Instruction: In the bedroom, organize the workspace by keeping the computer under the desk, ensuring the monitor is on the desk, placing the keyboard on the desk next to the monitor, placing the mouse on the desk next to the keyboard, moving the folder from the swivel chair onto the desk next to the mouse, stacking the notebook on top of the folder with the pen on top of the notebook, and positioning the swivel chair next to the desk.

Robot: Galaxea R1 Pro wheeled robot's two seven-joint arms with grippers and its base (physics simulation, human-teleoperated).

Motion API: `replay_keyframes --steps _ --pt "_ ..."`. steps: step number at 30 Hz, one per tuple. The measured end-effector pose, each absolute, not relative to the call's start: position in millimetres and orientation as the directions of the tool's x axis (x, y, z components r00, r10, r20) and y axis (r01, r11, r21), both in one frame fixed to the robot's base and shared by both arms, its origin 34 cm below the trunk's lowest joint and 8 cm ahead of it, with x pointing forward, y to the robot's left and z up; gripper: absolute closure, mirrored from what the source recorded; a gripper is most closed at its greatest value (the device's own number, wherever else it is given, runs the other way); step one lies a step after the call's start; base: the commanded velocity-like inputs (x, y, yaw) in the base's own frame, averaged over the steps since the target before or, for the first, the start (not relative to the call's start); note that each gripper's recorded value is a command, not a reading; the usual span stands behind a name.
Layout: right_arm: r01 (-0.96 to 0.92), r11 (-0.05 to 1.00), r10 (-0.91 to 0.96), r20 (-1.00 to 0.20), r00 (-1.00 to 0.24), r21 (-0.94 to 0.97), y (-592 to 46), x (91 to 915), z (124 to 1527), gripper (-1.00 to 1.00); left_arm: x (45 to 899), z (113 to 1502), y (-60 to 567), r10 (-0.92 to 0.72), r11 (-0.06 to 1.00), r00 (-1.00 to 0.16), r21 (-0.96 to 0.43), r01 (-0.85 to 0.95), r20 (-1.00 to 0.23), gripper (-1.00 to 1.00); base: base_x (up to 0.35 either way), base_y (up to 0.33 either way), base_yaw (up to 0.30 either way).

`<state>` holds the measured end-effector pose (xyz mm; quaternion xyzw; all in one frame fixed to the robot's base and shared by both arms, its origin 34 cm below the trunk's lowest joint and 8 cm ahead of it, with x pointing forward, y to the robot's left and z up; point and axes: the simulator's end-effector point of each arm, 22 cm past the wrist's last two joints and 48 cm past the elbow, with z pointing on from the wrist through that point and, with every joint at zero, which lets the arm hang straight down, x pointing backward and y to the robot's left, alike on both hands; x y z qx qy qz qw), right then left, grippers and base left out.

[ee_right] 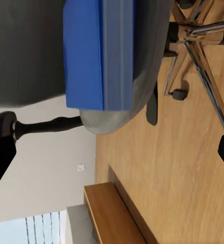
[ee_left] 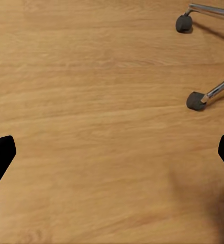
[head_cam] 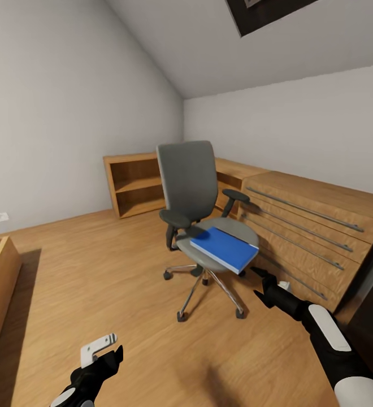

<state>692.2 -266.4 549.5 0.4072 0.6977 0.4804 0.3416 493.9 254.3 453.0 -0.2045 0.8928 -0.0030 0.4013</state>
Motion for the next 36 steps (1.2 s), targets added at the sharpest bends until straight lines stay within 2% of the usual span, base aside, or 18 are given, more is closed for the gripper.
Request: replay_keyframes --steps 17,36 --pt "0.266 0.2 0.899 -0.068 -0.433 0.943 -267 689 538 -1.0 494 452 254 -0.368 0.917 -0.597 -0.171 -0.361 -0.713 -1.0 0.037 0.0 0.0" --pt "0.298 0.193 0.902 -0.049 -0.429 0.935 -267 685 523 -1.0 494 453 255 -0.368 0.916 -0.595 -0.17 -0.363 -0.714 -1.0 0.097 0.036 0.0"
